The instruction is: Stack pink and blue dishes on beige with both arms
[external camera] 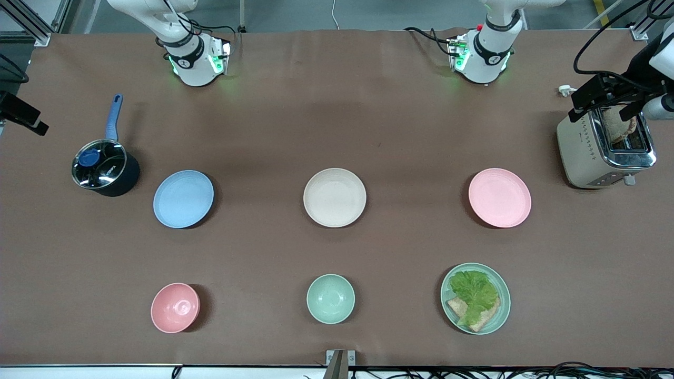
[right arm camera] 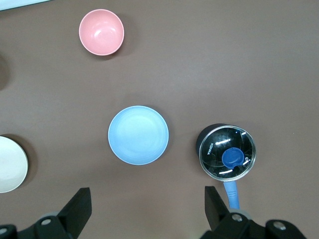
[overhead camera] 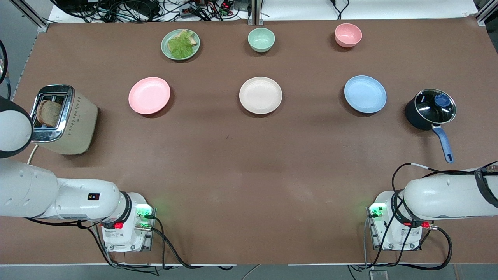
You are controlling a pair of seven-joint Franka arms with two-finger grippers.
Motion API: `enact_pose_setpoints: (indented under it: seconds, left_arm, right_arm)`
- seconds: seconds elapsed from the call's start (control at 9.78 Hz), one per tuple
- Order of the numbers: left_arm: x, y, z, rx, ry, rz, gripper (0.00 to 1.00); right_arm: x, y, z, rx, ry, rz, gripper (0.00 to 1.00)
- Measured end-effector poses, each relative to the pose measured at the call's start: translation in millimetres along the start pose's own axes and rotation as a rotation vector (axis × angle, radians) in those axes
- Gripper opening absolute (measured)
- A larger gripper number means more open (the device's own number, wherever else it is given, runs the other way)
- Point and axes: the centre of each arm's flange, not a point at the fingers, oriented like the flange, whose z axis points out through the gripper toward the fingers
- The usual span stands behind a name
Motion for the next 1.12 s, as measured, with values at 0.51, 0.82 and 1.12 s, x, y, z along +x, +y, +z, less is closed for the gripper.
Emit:
enact_pose_setpoints:
  seconds: [0.51, 0.82, 1.12]
  left_arm:
    - [0.4, -1.6, 3.8, 0.010, -0.012, -0.003, 0.99]
    - [12.6, -45.2, 28.3, -0.001, -0.040, -0.043, 0.98]
    - [36.5, -120.0, 134.9, -0.081, -0.029, 0.006, 0.97]
  right_arm:
    - [-5.2, 1.0, 6.0, -0.005, -0.054, -0.036, 1.00]
    - [14.8, 4.3, 69.3, 0.062, -0.109, -0.110, 1.00]
    - [39.6, 17.9, 209.8, 0.126, -0.135, -0.180, 1.00]
